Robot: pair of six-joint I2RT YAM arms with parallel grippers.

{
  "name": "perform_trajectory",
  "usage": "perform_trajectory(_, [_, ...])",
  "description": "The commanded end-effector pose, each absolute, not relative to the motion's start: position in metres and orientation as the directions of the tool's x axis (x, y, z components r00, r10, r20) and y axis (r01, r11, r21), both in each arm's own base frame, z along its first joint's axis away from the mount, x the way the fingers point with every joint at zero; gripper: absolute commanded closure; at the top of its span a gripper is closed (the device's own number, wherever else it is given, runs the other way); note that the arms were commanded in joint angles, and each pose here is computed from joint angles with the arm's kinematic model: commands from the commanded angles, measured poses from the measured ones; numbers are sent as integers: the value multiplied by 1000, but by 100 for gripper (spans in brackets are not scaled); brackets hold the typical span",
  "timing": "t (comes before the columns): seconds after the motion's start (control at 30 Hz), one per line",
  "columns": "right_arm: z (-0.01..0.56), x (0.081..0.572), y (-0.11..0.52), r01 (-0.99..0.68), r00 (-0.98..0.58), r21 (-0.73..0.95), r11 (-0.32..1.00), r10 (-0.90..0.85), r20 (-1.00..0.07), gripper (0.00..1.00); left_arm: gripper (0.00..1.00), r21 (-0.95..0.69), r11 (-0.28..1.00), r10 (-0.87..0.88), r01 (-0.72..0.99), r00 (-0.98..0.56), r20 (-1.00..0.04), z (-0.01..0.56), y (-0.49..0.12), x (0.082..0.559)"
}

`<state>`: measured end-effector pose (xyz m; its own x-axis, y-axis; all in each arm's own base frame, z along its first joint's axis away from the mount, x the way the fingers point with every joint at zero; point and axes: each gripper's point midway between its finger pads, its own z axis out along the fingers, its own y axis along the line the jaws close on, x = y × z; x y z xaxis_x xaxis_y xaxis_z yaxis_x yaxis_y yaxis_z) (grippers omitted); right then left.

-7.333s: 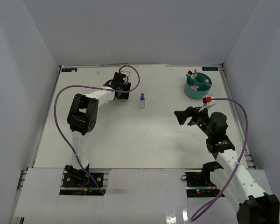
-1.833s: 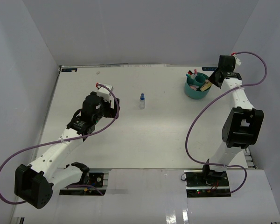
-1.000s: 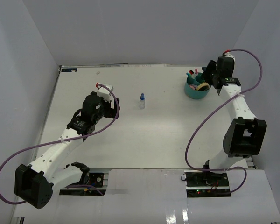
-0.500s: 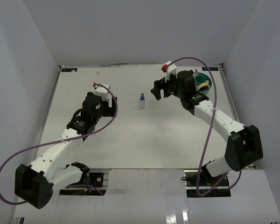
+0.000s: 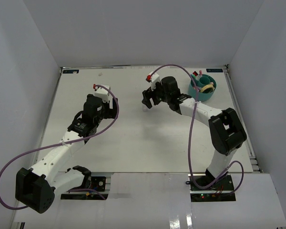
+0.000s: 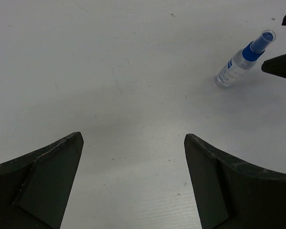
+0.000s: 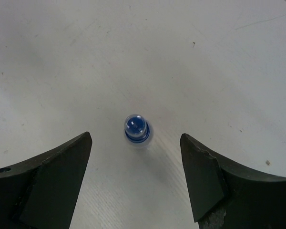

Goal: Sort the stationery into containers
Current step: Pick up the stationery from the center of the board.

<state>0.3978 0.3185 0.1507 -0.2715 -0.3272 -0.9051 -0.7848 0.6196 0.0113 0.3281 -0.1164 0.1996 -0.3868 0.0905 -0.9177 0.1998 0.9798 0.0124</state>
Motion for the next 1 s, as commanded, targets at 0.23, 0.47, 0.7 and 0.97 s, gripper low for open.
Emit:
perform_trajectory(0.23, [163,431,352,-810,-199,-2,587,-278,-940,29,2,-2,982,69,189,-371,-926,210,-114,332])
perform_trajectory(0.47, [146,429,357,-817,-227,18,577,-293,-929,39,2,-6,982,66,189,-370,-927,211,-113,331])
perform_trajectory(0.7, [133,426,354,-818,-242,12,575,-324,-915,56,2,-7,980,68,197,-371,-926,210,-114,331])
perform_trajectory(0.97, [184,429,337,-784,-143,-83,616,-309,-940,87,2,-11,980,64,199,-368,-928,212,-114,331])
